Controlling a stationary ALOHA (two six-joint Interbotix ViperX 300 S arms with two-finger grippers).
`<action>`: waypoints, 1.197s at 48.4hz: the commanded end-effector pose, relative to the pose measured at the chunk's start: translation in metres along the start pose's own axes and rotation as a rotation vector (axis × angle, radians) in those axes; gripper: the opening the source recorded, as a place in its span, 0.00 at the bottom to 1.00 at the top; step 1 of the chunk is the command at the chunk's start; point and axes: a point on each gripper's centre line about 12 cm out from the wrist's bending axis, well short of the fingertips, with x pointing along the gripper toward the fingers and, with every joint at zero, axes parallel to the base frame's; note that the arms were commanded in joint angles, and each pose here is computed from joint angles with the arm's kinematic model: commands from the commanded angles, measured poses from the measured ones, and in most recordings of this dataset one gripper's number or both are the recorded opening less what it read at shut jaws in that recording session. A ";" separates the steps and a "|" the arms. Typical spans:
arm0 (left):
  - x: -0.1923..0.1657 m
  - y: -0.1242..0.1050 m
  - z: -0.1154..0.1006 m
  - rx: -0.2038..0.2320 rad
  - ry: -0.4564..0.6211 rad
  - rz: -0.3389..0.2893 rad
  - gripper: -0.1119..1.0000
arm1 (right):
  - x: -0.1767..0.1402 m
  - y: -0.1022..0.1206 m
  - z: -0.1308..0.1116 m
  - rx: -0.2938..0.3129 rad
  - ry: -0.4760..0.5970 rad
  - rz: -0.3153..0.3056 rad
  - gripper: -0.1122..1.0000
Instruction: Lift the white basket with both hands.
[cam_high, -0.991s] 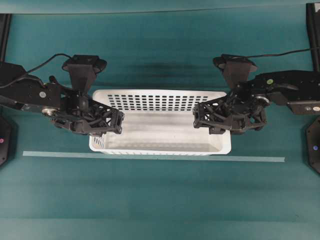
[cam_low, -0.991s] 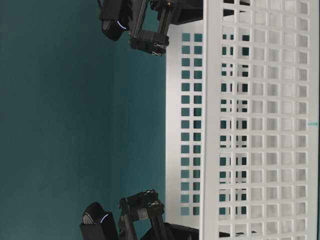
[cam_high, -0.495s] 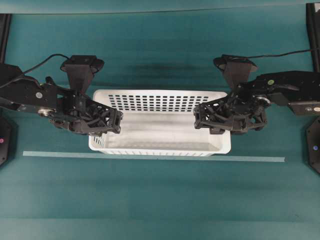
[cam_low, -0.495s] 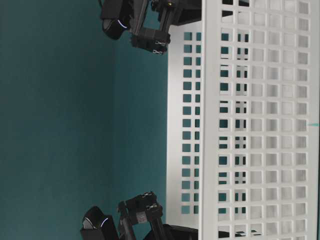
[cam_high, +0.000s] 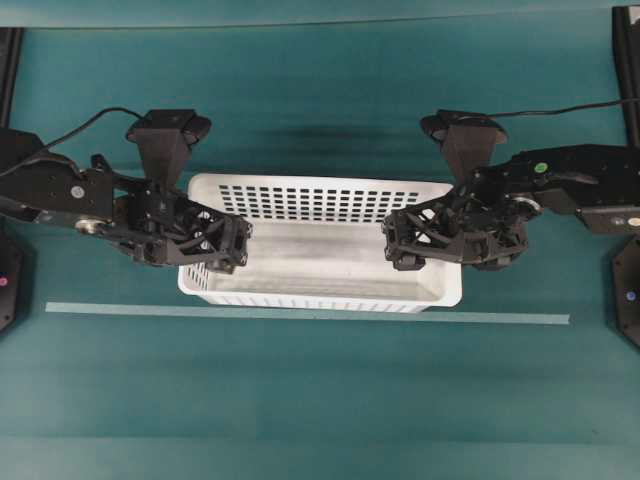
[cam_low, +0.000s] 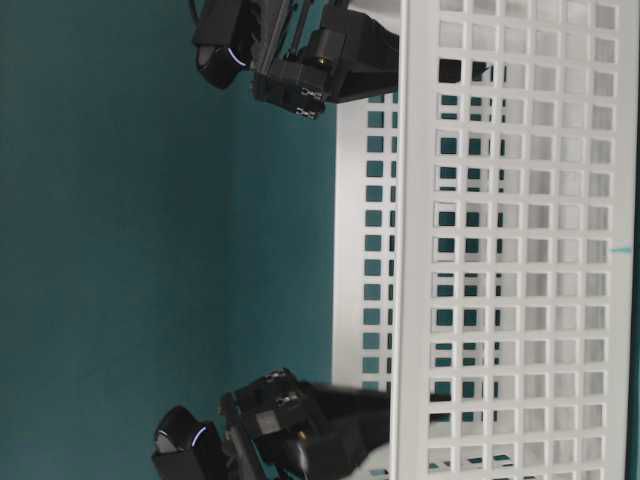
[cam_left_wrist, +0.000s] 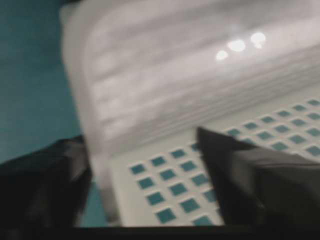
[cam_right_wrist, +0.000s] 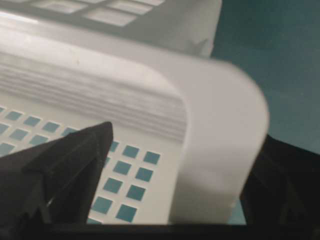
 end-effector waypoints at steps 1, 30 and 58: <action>0.001 -0.006 0.003 0.004 -0.007 -0.015 0.95 | 0.007 -0.002 0.002 0.003 -0.001 -0.014 0.91; -0.037 -0.010 0.006 -0.003 -0.038 -0.110 0.95 | -0.018 -0.009 0.012 0.010 -0.021 0.020 0.91; -0.066 -0.015 0.006 0.009 -0.057 -0.180 0.95 | -0.049 -0.008 0.006 0.006 0.003 0.025 0.91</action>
